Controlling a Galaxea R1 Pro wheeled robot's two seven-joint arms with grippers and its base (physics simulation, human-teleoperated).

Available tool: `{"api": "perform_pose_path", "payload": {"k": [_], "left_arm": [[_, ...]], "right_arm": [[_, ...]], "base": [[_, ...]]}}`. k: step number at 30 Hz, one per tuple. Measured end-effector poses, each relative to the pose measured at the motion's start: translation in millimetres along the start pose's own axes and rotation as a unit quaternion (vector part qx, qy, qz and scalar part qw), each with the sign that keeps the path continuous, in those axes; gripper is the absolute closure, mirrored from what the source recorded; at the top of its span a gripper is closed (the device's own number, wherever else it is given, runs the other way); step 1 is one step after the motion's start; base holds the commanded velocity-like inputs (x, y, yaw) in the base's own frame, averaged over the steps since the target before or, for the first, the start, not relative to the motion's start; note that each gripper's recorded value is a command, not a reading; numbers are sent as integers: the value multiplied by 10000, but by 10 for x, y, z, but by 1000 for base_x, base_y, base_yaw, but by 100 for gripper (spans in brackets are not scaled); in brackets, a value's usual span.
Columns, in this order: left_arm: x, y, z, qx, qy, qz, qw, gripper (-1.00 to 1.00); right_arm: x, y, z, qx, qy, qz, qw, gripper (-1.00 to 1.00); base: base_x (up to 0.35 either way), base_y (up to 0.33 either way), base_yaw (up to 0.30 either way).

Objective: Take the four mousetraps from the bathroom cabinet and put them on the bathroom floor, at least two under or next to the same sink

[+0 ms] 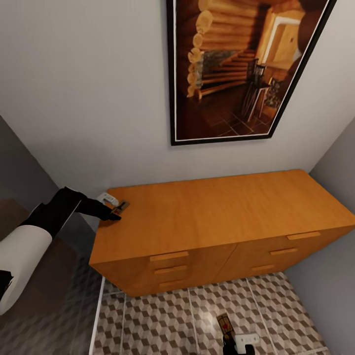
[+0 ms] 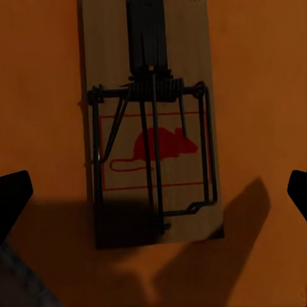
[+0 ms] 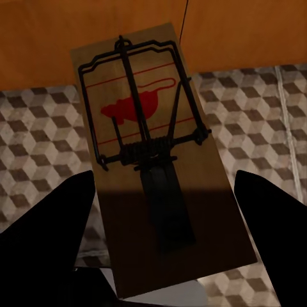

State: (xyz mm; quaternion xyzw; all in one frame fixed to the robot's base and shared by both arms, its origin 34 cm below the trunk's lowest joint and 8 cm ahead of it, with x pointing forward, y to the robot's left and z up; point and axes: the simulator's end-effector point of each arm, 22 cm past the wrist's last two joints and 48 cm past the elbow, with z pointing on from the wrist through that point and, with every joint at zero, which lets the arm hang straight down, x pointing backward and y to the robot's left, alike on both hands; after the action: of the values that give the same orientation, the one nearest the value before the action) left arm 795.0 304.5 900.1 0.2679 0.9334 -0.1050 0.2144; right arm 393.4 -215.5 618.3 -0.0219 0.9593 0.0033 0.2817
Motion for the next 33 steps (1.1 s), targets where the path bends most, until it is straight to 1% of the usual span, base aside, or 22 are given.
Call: {"api": "perform_pose_path", "payload": {"k": [15, 16, 21, 24, 33], "left_arm": [[-19, -7, 10, 8, -25, 6, 10000, -100], [-19, -7, 10, 8, -24, 7, 10000, 100], [-17, 4, 12, -12, -24, 27, 10000, 100], [-25, -12, 11, 19, -36, -29, 10000, 100], [-27, -13, 12, 19, -36, -22, 10000, 100]], "right_arm": [[16, 0, 1, 0, 17, 0, 10000, 100], [16, 0, 1, 1, 17, 0, 10000, 100], [17, -2, 2, 4, 18, 1, 10000, 100], [17, -2, 1, 5, 18, 0, 10000, 100], [17, -2, 1, 5, 18, 0, 10000, 100]], "base": [[0, 0, 0], [0, 0, 0], [0, 0, 0], [0, 0, 0], [0, 0, 0]]}}
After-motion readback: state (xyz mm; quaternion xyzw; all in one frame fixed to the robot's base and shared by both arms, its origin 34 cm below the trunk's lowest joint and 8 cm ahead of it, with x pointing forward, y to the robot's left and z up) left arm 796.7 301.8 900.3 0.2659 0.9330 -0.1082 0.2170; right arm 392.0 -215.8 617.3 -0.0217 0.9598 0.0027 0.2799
